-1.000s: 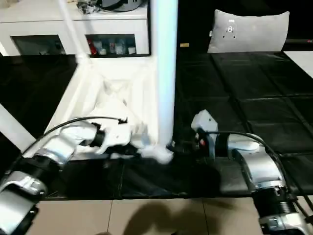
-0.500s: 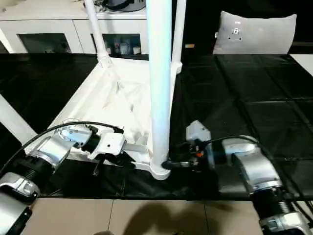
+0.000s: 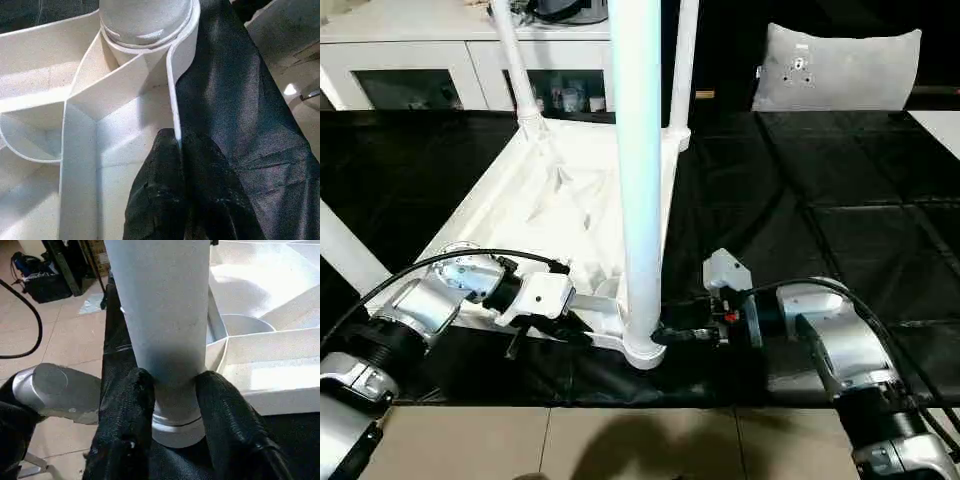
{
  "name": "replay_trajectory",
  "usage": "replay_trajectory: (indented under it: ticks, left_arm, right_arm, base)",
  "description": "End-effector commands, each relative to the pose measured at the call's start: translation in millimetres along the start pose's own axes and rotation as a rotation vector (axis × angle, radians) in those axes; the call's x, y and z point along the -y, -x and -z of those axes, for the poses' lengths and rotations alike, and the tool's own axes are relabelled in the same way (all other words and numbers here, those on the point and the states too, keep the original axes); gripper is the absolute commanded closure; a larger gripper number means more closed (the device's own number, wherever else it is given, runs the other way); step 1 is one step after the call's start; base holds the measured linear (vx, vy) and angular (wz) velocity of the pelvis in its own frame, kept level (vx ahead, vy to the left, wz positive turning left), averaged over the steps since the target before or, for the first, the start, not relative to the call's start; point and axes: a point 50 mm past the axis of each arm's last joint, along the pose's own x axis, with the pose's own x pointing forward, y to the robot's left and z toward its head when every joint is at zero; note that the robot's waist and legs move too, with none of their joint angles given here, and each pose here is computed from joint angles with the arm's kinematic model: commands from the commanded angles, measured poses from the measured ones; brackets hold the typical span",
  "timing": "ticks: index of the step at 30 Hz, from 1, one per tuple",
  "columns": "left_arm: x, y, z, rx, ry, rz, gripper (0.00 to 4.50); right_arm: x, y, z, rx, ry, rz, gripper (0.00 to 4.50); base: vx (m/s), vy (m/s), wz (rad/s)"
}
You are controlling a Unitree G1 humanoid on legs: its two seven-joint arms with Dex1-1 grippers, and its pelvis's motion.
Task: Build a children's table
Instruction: Rotate leg to tighten
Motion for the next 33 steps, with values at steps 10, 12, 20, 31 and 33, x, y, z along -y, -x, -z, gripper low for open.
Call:
replay_trajectory:
  ticks: [10,12,20,31,33]
  left_arm:
    - [14.5,-26.1,-2.1,-0.003,-0.046,0.152,4.50]
    - [14.5,-26.3,-2.1,-0.002,-0.045,0.152,4.50]
    - [14.7,-26.2,-0.9,-0.007,-0.044,0.151,4.50]
    - [14.7,-25.1,1.2,-0.016,-0.036,0.148,4.50]
    - [14.8,-25.1,1.6,-0.018,-0.034,0.149,4.50]
  right_arm:
    - [0.3,-12.8,-9.4,0.081,-0.080,-0.004,2.47]
    - [0.2,-13.3,-9.6,0.083,-0.077,-0.005,2.29]
    - [4.2,-16.7,-14.0,0.091,-0.025,0.034,1.62]
    - [2.9,-17.0,-12.5,0.082,-0.021,0.021,1.98]
    - [1.8,-16.0,-11.3,0.080,-0.032,0.012,2.19]
  base:
    - [0.000,0.000,0.00]
    - [0.000,0.000,0.00]
    - [0.000,0.000,0.00]
    - [0.000,0.000,0.00]
    - [0.000,0.000,0.00]
